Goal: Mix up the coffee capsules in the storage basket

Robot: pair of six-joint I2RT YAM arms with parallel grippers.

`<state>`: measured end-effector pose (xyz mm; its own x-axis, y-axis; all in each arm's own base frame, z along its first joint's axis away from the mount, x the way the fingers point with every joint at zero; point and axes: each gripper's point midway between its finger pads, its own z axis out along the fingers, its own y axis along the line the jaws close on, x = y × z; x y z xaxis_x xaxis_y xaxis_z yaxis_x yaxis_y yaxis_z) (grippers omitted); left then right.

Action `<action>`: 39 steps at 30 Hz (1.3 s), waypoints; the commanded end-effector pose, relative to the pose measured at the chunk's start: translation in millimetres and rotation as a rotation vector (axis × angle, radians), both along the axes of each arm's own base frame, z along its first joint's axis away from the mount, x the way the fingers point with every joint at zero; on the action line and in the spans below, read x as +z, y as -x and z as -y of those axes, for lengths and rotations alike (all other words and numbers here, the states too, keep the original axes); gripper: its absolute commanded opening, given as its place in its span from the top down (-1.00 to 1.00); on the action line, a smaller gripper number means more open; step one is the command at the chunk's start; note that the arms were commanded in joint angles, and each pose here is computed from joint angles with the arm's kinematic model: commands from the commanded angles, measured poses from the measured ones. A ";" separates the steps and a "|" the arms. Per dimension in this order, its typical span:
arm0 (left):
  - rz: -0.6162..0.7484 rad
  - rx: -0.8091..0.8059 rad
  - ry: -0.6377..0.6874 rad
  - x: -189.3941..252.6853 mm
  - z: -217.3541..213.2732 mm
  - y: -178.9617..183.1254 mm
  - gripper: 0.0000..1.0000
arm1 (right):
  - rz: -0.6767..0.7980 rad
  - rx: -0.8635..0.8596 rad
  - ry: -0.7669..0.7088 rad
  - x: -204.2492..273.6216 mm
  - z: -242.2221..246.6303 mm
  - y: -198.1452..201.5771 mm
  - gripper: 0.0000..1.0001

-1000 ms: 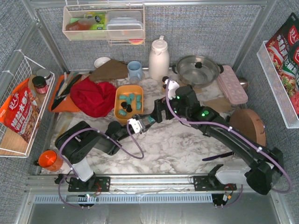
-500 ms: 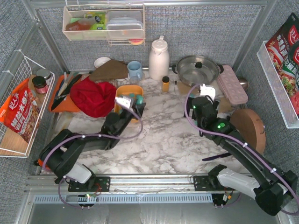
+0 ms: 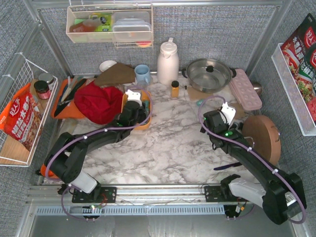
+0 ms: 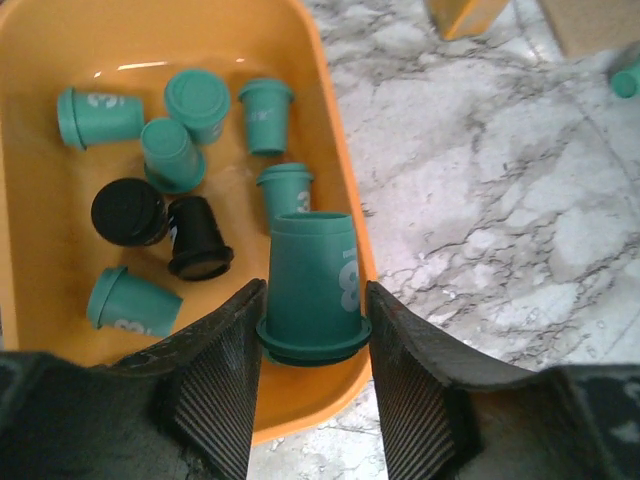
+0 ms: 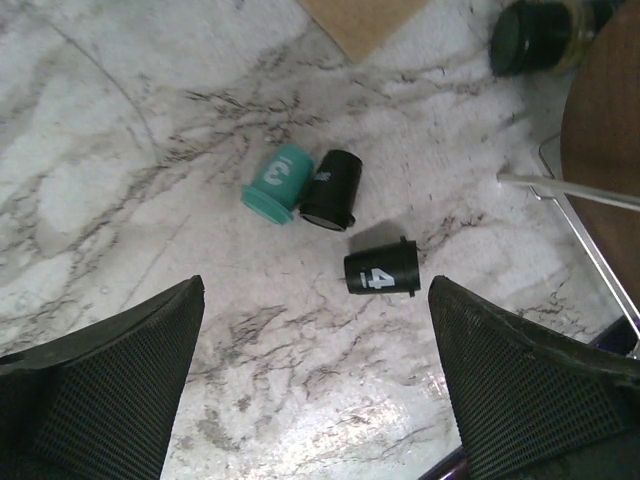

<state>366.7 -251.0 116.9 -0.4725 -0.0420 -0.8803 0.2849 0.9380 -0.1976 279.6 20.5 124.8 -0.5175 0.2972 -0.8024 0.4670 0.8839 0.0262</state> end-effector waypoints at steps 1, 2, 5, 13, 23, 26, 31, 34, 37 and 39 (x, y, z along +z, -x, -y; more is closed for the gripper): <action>-0.065 0.058 -0.019 -15.1 -12.0 0.8 -0.12 | -0.025 -0.038 -0.038 -18.6 2.5 0.3 -0.97; -0.067 0.067 -0.021 -16.3 -13.8 0.1 -0.18 | -0.033 -0.041 -0.043 -23.6 3.1 -0.1 -0.97; -0.068 0.087 -0.014 -17.2 -17.8 -2.3 -0.45 | -0.052 -0.071 -0.050 -37.6 7.3 -1.8 -0.95; -0.029 0.114 -0.006 2.6 -26.0 -3.0 -0.98 | -0.110 -0.186 -0.056 -63.7 19.6 6.8 -0.82; 0.052 0.110 0.040 31.7 -36.5 9.0 -0.98 | -0.057 -0.430 -0.079 -68.8 49.2 26.8 -0.49; 0.062 0.106 0.049 35.9 -36.7 10.2 -0.98 | -0.046 -0.482 -0.117 -73.0 50.0 22.7 -0.46; 0.061 0.073 0.064 38.3 -31.2 12.6 -0.98 | -0.063 -0.550 -0.161 -82.2 50.1 14.2 -0.37; 0.055 0.057 0.068 38.6 -29.1 14.9 -0.98 | -0.092 -0.580 -0.165 -88.3 49.2 11.9 -0.30; 0.054 0.052 0.064 38.0 -29.7 16.7 -0.98 | -0.123 -0.601 -0.170 -94.6 46.9 11.0 -0.25; 0.059 0.051 0.062 39.0 -30.7 17.4 -0.98 | -0.144 -0.613 -0.179 -99.7 44.7 12.1 -0.22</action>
